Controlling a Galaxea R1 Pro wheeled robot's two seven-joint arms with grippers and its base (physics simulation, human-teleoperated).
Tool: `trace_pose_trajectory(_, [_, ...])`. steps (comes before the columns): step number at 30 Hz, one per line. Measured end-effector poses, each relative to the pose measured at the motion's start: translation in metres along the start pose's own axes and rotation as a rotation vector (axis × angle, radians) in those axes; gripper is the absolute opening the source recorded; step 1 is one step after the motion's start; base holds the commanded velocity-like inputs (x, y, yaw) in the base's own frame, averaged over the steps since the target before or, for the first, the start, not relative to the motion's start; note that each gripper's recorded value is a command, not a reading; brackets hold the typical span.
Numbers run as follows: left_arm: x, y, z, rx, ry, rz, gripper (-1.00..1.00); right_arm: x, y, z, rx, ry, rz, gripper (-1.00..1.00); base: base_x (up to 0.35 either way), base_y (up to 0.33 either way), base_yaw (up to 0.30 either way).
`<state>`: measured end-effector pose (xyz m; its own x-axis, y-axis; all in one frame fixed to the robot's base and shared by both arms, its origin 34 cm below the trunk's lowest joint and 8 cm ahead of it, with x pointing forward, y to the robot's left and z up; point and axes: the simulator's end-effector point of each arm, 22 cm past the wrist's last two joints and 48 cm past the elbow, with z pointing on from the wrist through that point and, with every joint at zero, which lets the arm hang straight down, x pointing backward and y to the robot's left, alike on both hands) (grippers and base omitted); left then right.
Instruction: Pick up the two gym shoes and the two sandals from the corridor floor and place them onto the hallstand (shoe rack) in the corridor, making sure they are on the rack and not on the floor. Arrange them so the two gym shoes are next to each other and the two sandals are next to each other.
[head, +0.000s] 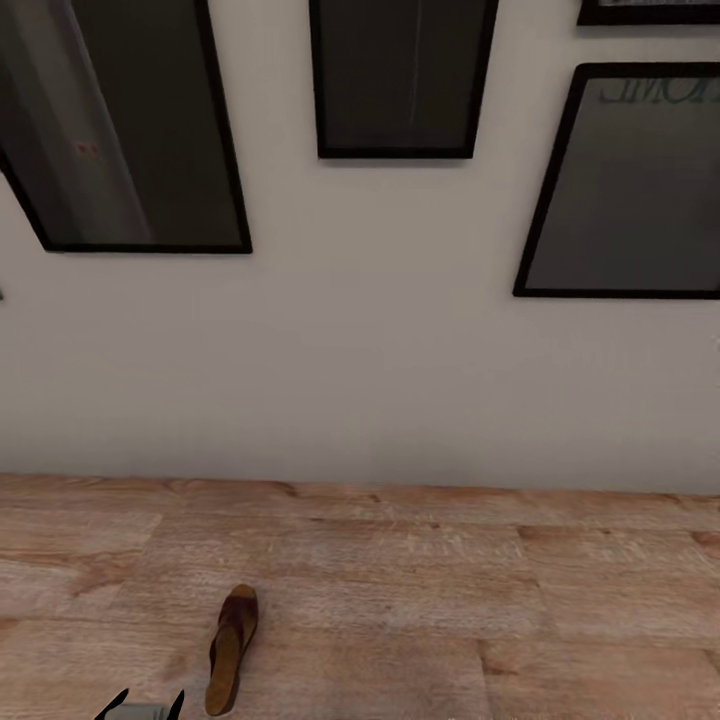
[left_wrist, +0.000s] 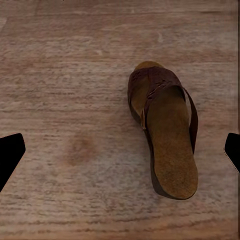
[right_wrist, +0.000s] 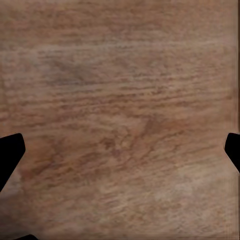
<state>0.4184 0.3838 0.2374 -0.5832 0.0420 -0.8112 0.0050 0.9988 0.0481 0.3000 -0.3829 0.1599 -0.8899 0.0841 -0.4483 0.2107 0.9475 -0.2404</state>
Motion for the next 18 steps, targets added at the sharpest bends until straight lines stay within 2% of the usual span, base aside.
trace_pose_trajectory(12, [-0.003,0.003,0.001,-0.011,-0.010,-0.009,1.00,0.000,0.000,0.000,0.001,0.000,-0.001,1.00,0.000,0.000,-0.047])
trace_pose_trajectory(16, [-0.006,0.007,0.001,-0.026,-0.018,-0.023,1.00,-0.005,-0.004,0.002,0.008,-0.007,-0.001,1.00,0.000,0.000,-0.011])
trace_pose_trajectory(18, [-0.008,0.012,0.002,-0.046,-0.025,-0.040,1.00,-0.020,-0.006,0.005,0.021,-0.026,0.001,1.00,0.000,0.000,-0.007])
